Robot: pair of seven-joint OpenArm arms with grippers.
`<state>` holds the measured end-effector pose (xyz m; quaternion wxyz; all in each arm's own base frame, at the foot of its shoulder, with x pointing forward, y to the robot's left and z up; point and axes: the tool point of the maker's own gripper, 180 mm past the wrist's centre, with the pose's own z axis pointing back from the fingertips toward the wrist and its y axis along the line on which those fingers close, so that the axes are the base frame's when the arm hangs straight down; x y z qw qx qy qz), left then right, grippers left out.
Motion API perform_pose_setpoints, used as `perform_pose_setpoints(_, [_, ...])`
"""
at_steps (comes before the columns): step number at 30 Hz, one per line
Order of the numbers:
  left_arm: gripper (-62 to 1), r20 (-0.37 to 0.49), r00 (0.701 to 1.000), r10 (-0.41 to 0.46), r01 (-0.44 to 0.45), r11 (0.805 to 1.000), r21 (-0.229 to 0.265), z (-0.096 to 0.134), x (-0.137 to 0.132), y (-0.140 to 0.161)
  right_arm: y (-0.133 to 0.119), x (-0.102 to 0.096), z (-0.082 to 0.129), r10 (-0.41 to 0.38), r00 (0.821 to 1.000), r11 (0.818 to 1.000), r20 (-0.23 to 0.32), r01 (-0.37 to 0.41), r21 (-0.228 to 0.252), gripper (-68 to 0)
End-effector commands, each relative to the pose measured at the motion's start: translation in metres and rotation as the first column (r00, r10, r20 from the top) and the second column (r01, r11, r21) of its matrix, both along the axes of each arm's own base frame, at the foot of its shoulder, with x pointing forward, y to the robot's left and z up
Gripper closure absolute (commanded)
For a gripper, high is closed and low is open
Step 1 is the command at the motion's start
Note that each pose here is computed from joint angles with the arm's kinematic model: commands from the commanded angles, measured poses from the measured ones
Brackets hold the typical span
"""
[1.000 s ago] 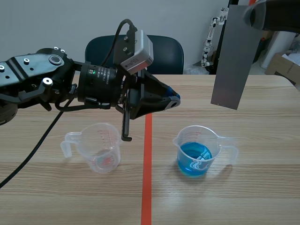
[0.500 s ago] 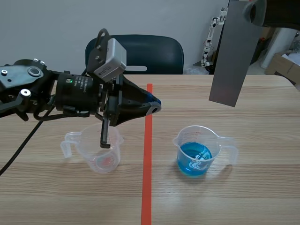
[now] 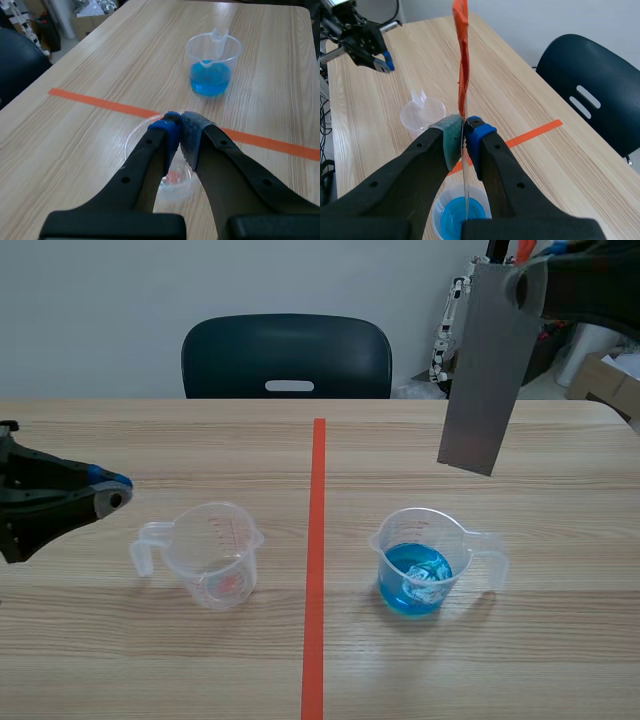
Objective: Do the redox reaction experiment. move the plate over the left beaker
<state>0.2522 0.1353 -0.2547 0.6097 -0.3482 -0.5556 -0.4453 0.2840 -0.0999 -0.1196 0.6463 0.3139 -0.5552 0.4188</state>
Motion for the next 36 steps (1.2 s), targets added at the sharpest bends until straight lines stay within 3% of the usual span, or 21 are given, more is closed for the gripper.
perform_pose_setpoints(1, [-2.7,-0.01,1.0,0.005,-0.005,0.999,-0.048,0.006,-0.009,0.002,0.002,0.0,0.01,0.012,0.999,1.0,0.031,-0.013,0.02,-0.6])
perform_pose_setpoints(7, [-2.7,-0.046,0.994,0.095,-0.099,0.99,-0.097,-0.001,-0.038,0.031,0.006,0.0,0.004,0.008,1.0,1.0,0.016,-0.008,0.026,-0.6])
perform_pose_setpoints(12, [-2.7,-0.054,0.978,0.203,-0.209,0.969,-0.132,-0.012,-0.06,0.056,0.009,0.0,0.004,0.007,1.0,0.999,0.015,-0.007,0.049,-0.6])
perform_pose_setpoints(22, [-2.7,-0.057,0.908,0.416,-0.419,0.887,-0.195,-0.04,-0.102,0.092,0.016,0.004,0.005,0.003,1.0,0.998,0.021,-0.004,0.063,-0.6])
perform_pose_setpoints(27, [-2.7,-0.075,0.875,0.478,-0.481,0.843,-0.24,-0.047,-0.114,0.098,0.022,0.005,0.005,0.002,1.0,0.995,0.018,-0.004,0.095,-0.6])
perform_pose_setpoints(34, [-3.2,-0.003,0.831,0.557,-0.529,0.788,-0.315,-0.048,-0.124,0.092,0.037,0.013,-0.002,-0.001,1.0,0.998,0.014,0.0,0.064,-0.6])
perform_pose_setpoints(36, [-3.2,-0.002,0.83,0.557,-0.527,0.785,-0.326,-0.05,-0.126,0.086,0.042,0.015,-0.005,-0.005,1.0,0.998,0.016,0.004,0.057,-0.6])
